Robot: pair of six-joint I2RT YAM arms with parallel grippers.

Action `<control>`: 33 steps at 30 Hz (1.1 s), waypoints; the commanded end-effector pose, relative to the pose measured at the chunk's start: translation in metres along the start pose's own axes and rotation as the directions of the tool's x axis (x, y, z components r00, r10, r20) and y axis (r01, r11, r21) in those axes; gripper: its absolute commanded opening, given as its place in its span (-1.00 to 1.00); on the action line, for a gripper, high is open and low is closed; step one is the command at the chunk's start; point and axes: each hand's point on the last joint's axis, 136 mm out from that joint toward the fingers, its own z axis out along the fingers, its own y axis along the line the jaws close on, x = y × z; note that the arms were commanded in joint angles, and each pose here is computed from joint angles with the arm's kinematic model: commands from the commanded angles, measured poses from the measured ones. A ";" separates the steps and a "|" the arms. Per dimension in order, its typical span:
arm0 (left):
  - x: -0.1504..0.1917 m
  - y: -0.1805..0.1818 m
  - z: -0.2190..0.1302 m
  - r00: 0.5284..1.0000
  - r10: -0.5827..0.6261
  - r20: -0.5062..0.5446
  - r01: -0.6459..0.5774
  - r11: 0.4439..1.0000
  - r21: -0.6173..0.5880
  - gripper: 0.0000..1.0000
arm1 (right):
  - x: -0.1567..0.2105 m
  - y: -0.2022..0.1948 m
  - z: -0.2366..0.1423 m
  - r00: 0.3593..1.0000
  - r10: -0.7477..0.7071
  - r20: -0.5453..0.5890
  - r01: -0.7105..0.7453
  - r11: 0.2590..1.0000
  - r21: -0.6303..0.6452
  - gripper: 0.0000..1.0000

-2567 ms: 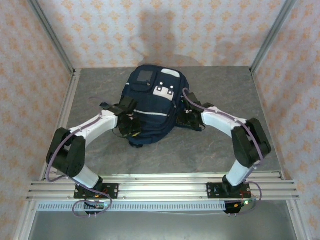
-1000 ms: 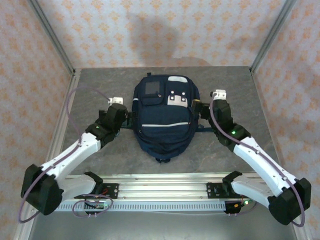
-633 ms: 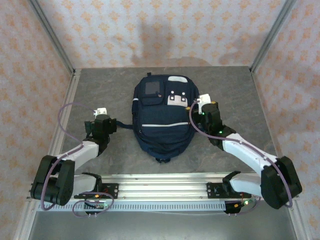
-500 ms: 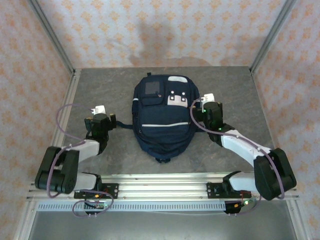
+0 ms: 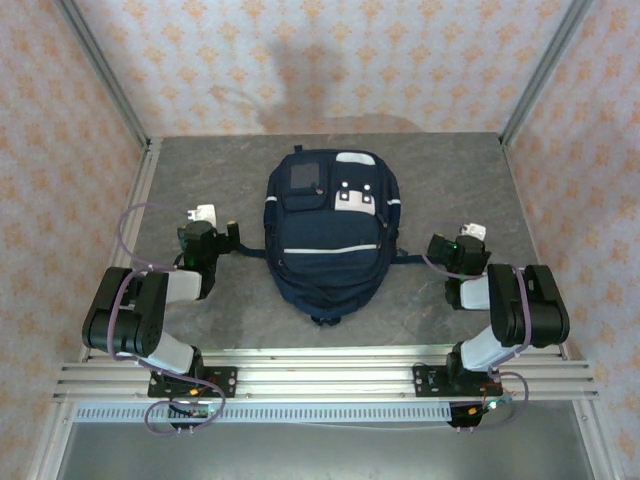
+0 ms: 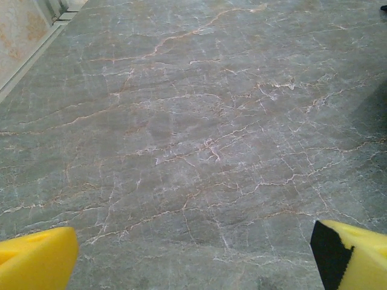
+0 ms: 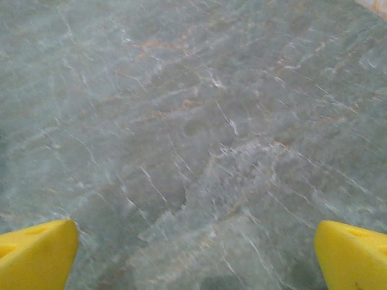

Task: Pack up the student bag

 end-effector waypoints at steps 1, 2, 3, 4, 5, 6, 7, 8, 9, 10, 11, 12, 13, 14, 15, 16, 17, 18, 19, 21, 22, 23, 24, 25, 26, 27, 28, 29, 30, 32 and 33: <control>-0.017 -0.003 0.000 0.999 0.003 0.052 -0.003 1.000 0.013 1.00 | -0.052 0.031 0.005 0.990 0.034 0.139 -0.018 0.993 -0.115 0.99; -0.017 -0.003 0.000 0.999 0.004 0.051 -0.004 1.000 0.012 1.00 | -0.050 0.030 0.006 0.992 0.023 0.123 -0.010 0.995 -0.104 0.99; -0.017 -0.003 0.000 0.999 0.004 0.051 -0.004 1.000 0.012 1.00 | -0.049 0.032 0.006 0.993 0.006 0.115 0.005 0.996 -0.092 0.99; -0.017 -0.003 0.000 0.999 0.004 0.051 -0.004 1.000 0.011 1.00 | -0.050 0.034 0.006 0.993 -0.007 0.122 0.017 0.997 -0.081 0.99; -0.017 -0.003 0.000 0.999 0.003 0.051 -0.003 1.000 0.011 1.00 | -0.050 0.034 0.005 0.992 -0.011 0.129 0.021 0.996 -0.082 0.99; -0.018 -0.003 0.000 0.999 0.003 0.052 -0.004 1.000 0.012 1.00 | -0.050 0.034 0.005 0.992 -0.011 0.128 0.022 0.996 -0.084 0.99; -0.017 -0.003 0.000 0.999 0.003 0.051 -0.004 1.000 0.013 1.00 | -0.050 0.036 0.005 0.992 -0.017 0.124 0.029 0.995 -0.093 0.99; -0.017 -0.003 0.000 0.999 0.003 0.051 -0.004 1.000 0.012 1.00 | -0.050 0.038 0.005 0.992 -0.021 0.123 0.034 0.994 -0.102 0.99; -0.017 -0.003 0.000 0.999 0.004 0.051 -0.004 1.000 0.012 1.00 | -0.049 0.038 0.005 0.992 -0.021 0.123 0.034 0.994 -0.104 0.99; -0.017 -0.003 0.000 0.999 0.002 0.051 -0.003 1.000 0.011 1.00 | -0.050 0.038 0.005 0.992 -0.022 0.123 0.035 0.994 -0.102 0.99; -0.018 -0.003 0.000 0.999 0.002 0.053 -0.002 1.000 0.011 1.00 | -0.049 0.038 0.005 0.992 -0.022 0.122 0.034 0.994 -0.101 0.99; -0.018 -0.003 0.000 0.999 0.001 0.052 -0.002 1.000 0.011 1.00 | -0.049 0.038 0.005 0.992 -0.022 0.121 0.034 0.994 -0.102 0.99; -0.018 -0.003 0.000 0.999 0.001 0.053 -0.001 1.000 0.013 1.00 | -0.050 0.038 0.005 0.992 -0.022 0.123 0.035 0.994 -0.102 0.99; -0.017 -0.003 0.000 0.999 0.001 0.051 -0.001 1.000 0.013 1.00 | -0.050 0.038 0.005 0.992 -0.021 0.123 0.034 0.994 -0.102 0.99; -0.017 -0.003 0.000 0.999 0.000 0.052 -0.001 1.000 0.012 1.00 | -0.049 0.038 0.005 0.992 -0.022 0.122 0.034 0.994 -0.102 0.99; -0.018 -0.003 0.000 0.999 0.002 0.054 -0.002 1.000 0.012 1.00 | -0.049 0.038 0.005 0.992 -0.022 0.123 0.035 0.994 -0.102 0.99; -0.018 -0.003 0.000 0.998 0.003 0.055 -0.003 1.000 0.011 1.00 | -0.050 0.038 0.005 0.992 -0.021 0.123 0.034 0.994 -0.102 0.99; -0.018 -0.003 0.000 0.999 0.002 0.054 -0.003 1.000 0.011 1.00 | -0.050 0.038 0.005 0.992 -0.021 0.123 0.034 0.994 -0.102 0.99; -0.017 -0.003 0.000 0.999 0.002 0.053 -0.003 1.000 0.011 1.00 | -0.050 0.038 0.005 0.992 -0.021 0.123 0.034 0.994 -0.102 0.98; -0.018 -0.003 0.000 0.999 0.003 0.052 -0.003 1.000 0.011 1.00 | -0.050 0.038 0.005 0.992 -0.022 0.124 0.034 0.994 -0.102 0.99; -0.018 -0.003 0.000 0.999 0.002 0.051 -0.003 1.000 0.012 1.00 | -0.049 0.038 0.005 0.992 -0.021 0.122 0.034 0.994 -0.102 0.99; -0.018 -0.003 0.000 0.999 0.003 0.052 -0.003 1.000 0.011 1.00 | -0.049 0.038 0.005 0.992 -0.021 0.122 0.034 0.994 -0.102 0.99; -0.017 -0.003 0.000 0.999 0.003 0.051 -0.003 1.000 0.012 1.00 | -0.049 0.038 0.005 0.992 -0.021 0.122 0.034 0.994 -0.102 0.99; -0.018 -0.003 0.000 0.999 0.003 0.052 -0.003 1.000 0.011 1.00 | -0.049 0.038 0.005 0.992 -0.021 0.122 0.034 0.994 -0.102 0.99; -0.017 -0.003 0.000 0.999 0.002 0.051 -0.003 1.000 0.012 1.00 | -0.049 0.038 0.005 0.992 -0.021 0.122 0.034 0.994 -0.102 0.99; -0.017 -0.003 0.000 0.999 0.003 0.051 -0.004 1.000 0.011 1.00 | -0.050 0.038 0.005 0.992 -0.021 0.123 0.034 0.994 -0.102 0.99; -0.017 -0.003 0.000 0.999 0.002 0.051 -0.003 1.000 0.011 1.00 | -0.049 0.038 0.005 0.992 -0.021 0.122 0.034 0.994 -0.102 0.99; -0.017 -0.003 0.000 0.999 0.004 0.051 -0.004 1.000 0.011 1.00 | -0.049 0.038 0.005 0.992 -0.022 0.123 0.034 0.994 -0.101 0.99; -0.017 -0.003 0.000 0.999 0.003 0.051 -0.004 1.000 0.011 1.00 | -0.049 0.038 0.005 0.992 -0.022 0.122 0.034 0.994 -0.102 0.99; -0.017 -0.003 0.000 0.999 0.003 0.050 -0.004 1.000 0.011 1.00 | -0.049 0.038 0.005 0.992 -0.021 0.122 0.034 0.994 -0.101 0.99; -0.017 -0.003 0.000 0.999 0.003 0.051 -0.004 1.000 0.011 1.00 | -0.049 0.038 0.005 0.992 -0.021 0.123 0.034 0.994 -0.101 0.99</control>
